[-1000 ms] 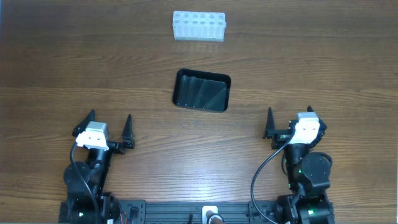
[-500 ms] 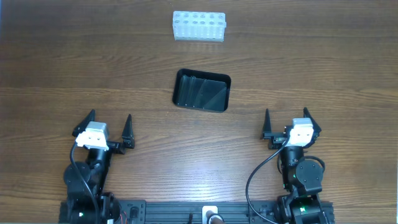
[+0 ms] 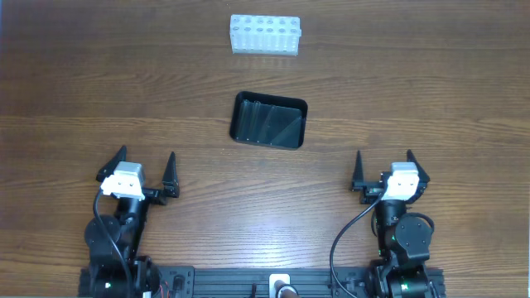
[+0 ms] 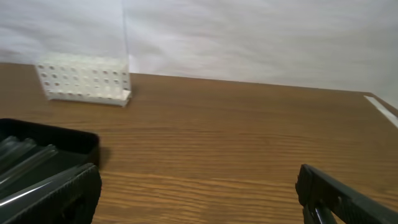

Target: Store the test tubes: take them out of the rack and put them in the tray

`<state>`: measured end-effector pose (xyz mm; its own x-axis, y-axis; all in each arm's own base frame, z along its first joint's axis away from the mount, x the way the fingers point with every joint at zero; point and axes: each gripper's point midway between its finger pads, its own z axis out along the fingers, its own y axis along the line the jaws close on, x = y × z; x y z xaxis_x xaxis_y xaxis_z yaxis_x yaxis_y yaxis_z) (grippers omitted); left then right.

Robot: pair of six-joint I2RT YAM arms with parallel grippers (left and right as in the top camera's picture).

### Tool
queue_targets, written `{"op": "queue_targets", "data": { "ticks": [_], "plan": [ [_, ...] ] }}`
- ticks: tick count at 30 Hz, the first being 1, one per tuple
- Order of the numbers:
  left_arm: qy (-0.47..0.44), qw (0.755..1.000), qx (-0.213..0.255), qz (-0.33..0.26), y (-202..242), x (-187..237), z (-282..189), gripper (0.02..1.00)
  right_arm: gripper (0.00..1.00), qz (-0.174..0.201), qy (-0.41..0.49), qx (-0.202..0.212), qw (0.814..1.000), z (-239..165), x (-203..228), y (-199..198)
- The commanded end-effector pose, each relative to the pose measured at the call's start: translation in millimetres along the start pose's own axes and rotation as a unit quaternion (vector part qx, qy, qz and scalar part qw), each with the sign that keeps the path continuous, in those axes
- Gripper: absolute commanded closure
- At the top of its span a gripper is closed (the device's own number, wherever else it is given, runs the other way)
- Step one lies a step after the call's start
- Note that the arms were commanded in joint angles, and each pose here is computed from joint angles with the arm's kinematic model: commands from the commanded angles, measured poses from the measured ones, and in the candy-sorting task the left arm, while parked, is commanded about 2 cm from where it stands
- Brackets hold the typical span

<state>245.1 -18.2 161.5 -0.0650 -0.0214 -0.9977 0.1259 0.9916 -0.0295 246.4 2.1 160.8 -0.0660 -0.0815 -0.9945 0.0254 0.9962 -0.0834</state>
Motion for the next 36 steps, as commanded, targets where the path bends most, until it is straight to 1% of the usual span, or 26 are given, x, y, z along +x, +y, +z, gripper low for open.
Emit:
{"op": "queue_targets", "data": {
  "ticks": [1, 9, 10, 12, 13, 36],
  "plan": [
    [-0.001, 1.0, 0.007, 0.006, -2.5, 1.2, 0.0, 0.018, 0.007, 0.002, 0.001, 0.023, 1.0, 0.0, 2.3, -12.6],
    [-0.001, 1.0, 0.007, 0.006, -2.4, 1.1, 0.0, 0.018, 0.009, 0.003, 0.002, 0.017, 1.0, 0.2, 3.1, -12.7],
    [-0.001, 1.0, 0.007, 0.006, -2.5, 1.2, 0.0, 0.018, 0.007, 0.012, 0.002, 0.018, 1.0, 0.2, 3.0, -13.2],
    [-0.001, 1.0, 0.007, 0.006, -2.5, 1.1, 0.0, 0.02, 0.009, 0.042, 0.001, 0.02, 0.999, 0.1, 3.1, -13.9],
    [-0.001, 1.0, 0.007, 0.006, -2.5, 1.1, 0.0, 0.018, 0.009, 0.048, 0.001, 0.02, 0.999, 0.1, 3.1, -13.9],
    [-0.001, 1.0, 0.007, 0.006, -2.5, 1.1, 0.0, 0.018, 0.009, 0.048, 0.003, 0.021, 0.999, 0.1, 3.8, -14.1]
  ]
}}
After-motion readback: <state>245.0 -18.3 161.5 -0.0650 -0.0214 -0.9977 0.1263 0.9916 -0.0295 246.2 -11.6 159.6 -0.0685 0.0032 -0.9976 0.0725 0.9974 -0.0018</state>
